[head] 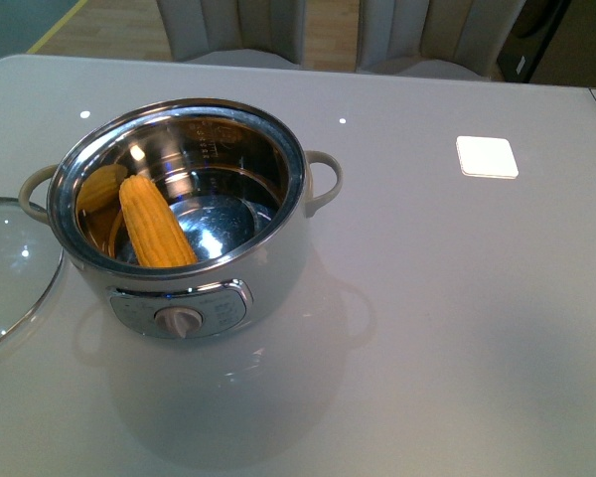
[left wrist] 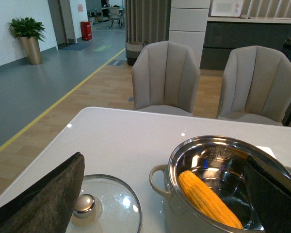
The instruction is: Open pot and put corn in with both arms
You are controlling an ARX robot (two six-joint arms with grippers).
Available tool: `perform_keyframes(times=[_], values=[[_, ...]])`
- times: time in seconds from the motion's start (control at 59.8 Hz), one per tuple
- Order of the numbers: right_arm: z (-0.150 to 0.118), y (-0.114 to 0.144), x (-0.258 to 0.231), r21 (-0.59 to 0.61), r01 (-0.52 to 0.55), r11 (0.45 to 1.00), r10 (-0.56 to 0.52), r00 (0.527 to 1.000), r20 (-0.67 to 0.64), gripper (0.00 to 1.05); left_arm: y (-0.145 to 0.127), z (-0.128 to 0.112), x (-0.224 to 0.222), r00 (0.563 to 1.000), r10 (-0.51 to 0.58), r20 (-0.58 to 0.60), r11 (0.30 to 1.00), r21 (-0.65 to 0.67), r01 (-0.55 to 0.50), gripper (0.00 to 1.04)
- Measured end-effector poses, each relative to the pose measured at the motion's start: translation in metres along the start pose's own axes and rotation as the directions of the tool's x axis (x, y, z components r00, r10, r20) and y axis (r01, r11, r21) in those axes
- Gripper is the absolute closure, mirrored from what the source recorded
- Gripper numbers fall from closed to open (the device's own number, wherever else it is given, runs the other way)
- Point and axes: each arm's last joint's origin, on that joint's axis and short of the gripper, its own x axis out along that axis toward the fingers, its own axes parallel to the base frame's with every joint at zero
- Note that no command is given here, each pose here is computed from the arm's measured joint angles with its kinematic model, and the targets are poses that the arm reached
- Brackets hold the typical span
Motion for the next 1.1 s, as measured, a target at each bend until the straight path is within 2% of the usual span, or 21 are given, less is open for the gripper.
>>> perform_keyframes(times=[0.886, 0.953, 1.103], values=[[0.002, 0.000, -0.026, 0.000, 0.000, 1.000, 0.000, 1.000, 0.010, 1.03, 0.000, 0.000, 0.000, 1.000, 0.000, 0.000, 1.000, 0.000, 0.000, 0.07], [-0.002, 0.000, -0.032, 0.000, -0.002, 1.000, 0.002, 1.000, -0.024, 1.03, 0.000, 0.000, 0.000, 1.000, 0.000, 0.000, 1.000, 0.000, 0.000, 0.07], [0.000, 0.000, -0.036, 0.000, 0.000, 1.000, 0.000, 1.000, 0.004, 1.03, 0.000, 0.000, 0.000, 1.000, 0.000, 0.000, 1.000, 0.000, 0.000, 0.07]])
